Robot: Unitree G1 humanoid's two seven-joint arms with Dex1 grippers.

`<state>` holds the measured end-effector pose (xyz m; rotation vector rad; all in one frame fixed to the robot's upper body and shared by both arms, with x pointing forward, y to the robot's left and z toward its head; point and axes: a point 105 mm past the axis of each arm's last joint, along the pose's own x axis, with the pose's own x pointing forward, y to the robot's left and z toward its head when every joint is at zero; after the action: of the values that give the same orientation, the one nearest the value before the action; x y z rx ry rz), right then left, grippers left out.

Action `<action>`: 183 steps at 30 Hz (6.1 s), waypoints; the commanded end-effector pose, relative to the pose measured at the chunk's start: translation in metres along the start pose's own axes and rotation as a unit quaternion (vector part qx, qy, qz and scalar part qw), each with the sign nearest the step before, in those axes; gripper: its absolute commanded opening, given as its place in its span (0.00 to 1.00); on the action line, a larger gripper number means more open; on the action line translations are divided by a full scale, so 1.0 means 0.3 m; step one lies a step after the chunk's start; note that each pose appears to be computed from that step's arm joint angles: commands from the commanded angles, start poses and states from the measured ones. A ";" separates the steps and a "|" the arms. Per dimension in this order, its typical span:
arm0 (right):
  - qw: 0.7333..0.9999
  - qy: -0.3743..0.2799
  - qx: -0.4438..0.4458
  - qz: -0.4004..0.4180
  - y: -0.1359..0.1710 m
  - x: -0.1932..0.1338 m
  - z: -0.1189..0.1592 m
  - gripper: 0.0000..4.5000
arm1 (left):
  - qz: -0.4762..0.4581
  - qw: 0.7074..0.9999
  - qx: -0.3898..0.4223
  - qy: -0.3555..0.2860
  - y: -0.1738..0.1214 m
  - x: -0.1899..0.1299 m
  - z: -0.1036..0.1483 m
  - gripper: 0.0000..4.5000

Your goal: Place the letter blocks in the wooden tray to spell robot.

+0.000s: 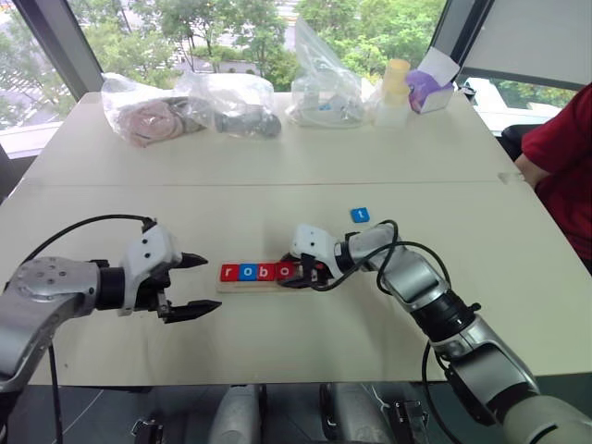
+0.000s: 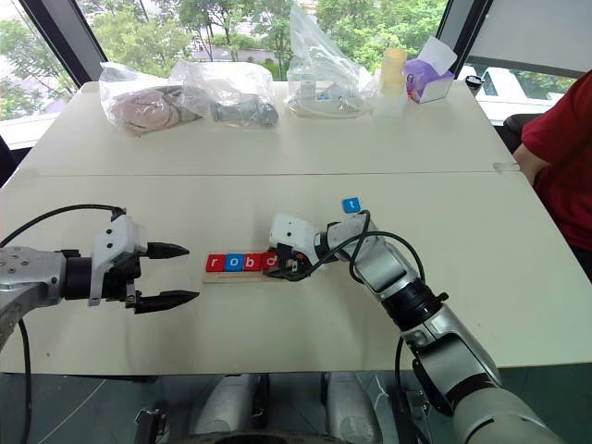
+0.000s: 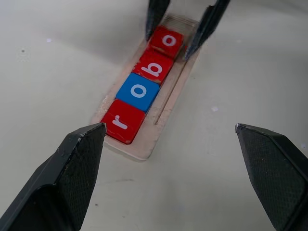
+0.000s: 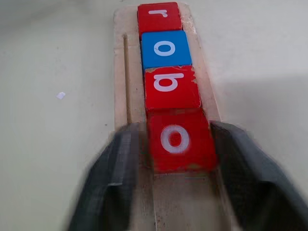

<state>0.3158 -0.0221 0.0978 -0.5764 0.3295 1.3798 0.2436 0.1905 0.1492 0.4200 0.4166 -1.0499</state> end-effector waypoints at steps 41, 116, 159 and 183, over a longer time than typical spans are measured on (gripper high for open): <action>0.813 -0.048 0.245 -0.525 -0.295 -0.307 -0.160 0.98 | 0.002 0.981 0.104 -0.164 0.112 0.280 0.264 1.00; 0.984 -0.027 0.066 -0.166 -0.089 -0.510 -0.407 0.99 | -0.087 0.991 0.056 -0.086 -0.035 0.123 0.176 1.00; 0.988 -0.050 0.073 -0.129 -0.121 -0.471 -0.362 0.26 | -0.030 0.997 0.055 -0.044 0.038 0.065 0.115 1.00; 0.999 -0.047 -0.009 -0.020 -0.011 -0.135 -0.009 0.25 | 0.005 0.999 0.038 -0.021 0.056 -0.011 0.052 1.00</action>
<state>0.3074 -0.0588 0.1098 -0.4853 0.2600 1.3847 0.2609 0.1955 0.1588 0.4504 0.3750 -1.0639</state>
